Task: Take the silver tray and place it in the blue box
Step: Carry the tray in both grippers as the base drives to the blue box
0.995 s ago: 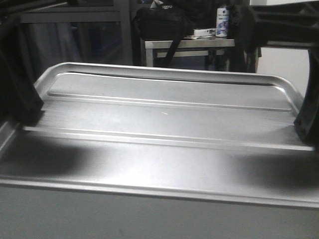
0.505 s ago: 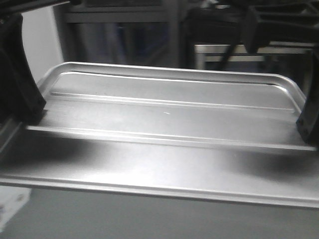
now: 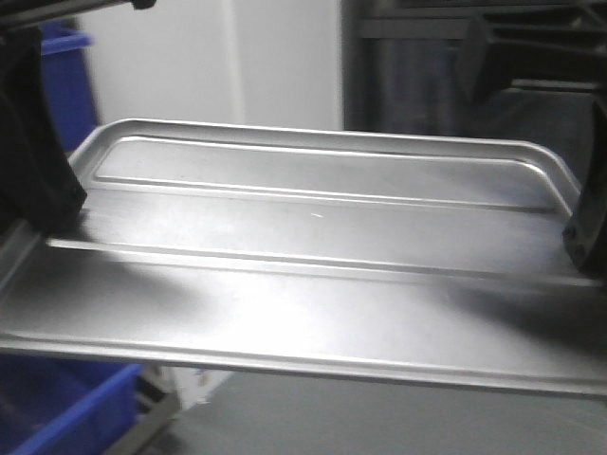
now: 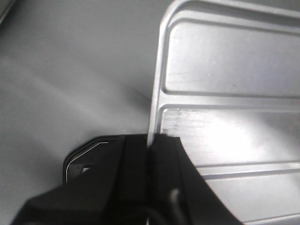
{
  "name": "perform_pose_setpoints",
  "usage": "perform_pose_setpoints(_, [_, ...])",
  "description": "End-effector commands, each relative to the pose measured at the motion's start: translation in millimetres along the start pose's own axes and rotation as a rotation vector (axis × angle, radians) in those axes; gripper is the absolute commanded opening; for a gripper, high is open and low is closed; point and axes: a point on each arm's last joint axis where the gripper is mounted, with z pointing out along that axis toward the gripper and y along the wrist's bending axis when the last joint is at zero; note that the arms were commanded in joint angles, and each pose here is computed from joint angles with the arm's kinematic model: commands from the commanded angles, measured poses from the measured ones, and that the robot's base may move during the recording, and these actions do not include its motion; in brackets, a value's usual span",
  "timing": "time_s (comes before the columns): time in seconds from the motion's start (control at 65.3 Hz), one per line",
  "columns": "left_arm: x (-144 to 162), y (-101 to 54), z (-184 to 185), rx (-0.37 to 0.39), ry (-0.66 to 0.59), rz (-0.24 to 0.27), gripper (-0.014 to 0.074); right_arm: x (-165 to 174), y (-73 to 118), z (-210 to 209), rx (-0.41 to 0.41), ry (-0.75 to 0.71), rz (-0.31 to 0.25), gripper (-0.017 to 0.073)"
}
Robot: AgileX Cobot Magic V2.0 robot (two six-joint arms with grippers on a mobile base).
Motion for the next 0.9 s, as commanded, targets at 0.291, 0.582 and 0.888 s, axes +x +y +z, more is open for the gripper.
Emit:
perform_pose_setpoints(0.291, [-7.0,10.4,-11.5,-0.083,-0.053,0.023,-0.0104,-6.5,-14.3,-9.1,0.121,-0.042,-0.020,0.0058])
perform_pose_setpoints(0.582, [-7.0,10.4,-11.5,-0.083,-0.053,0.023,-0.0104,-6.5,-14.3,-9.1,0.121,-0.042,-0.020,0.0058])
perform_pose_setpoints(0.888, [-7.0,10.4,-11.5,-0.083,-0.053,0.023,-0.0104,-6.5,-14.3,-9.1,0.121,-0.042,-0.020,0.0058])
